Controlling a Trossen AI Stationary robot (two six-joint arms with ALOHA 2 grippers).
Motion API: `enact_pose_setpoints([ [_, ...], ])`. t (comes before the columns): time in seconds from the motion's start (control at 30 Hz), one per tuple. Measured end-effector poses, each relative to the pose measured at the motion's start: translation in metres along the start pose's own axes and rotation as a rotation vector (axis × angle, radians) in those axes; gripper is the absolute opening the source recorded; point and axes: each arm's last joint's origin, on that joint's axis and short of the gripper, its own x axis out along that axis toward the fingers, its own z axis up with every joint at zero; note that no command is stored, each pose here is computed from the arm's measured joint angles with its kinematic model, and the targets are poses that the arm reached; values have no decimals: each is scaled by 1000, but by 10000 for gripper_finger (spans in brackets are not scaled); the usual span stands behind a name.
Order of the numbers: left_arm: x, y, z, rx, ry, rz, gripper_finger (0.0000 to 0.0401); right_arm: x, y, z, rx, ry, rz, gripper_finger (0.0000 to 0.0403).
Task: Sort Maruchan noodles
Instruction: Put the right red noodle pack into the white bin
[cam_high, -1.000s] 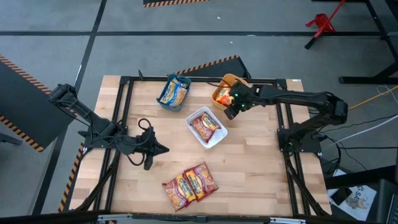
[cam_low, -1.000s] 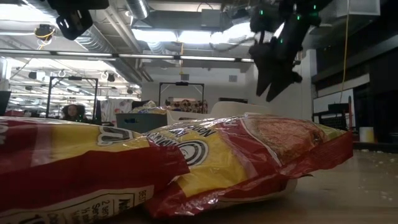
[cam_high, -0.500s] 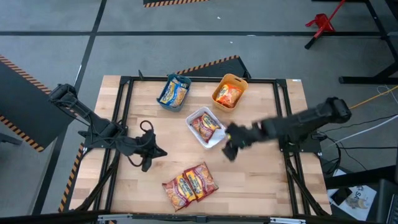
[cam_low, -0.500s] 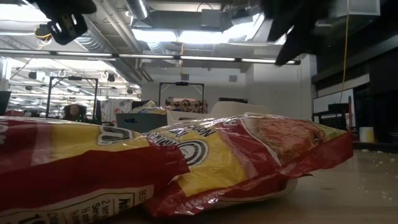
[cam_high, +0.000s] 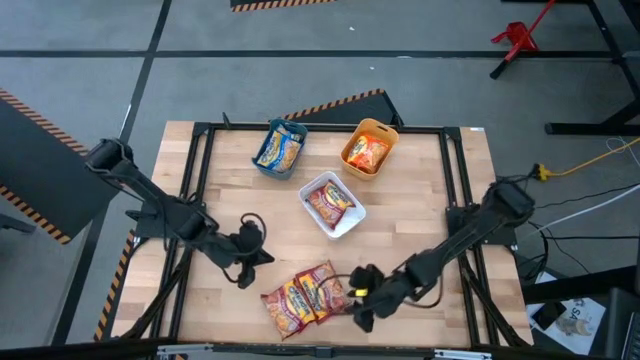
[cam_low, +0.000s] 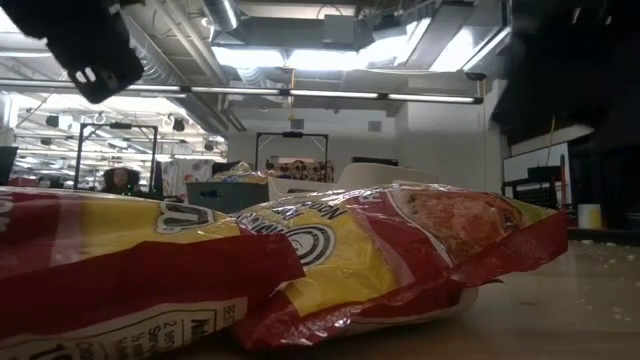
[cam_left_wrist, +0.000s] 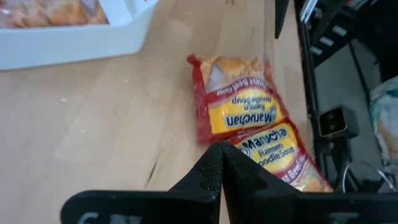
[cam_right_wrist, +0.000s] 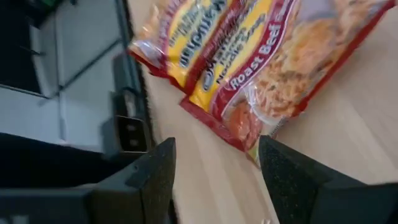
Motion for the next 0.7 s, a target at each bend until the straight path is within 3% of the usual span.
enact_pose_setpoints([
  [0.2, 19, -3, -10, 14, 47, 12, 0, 31, -1, -9, -10, 57, -54, 240],
  [0.47, 43, -7, -23, 32, 92, -3, 0, 37, -8, -8, 28, -1, -143, 324],
  [0.7, 65, -13, -33, 23, 74, -36, 0, 38, -15, -5, 16, 18, -184, 342],
])
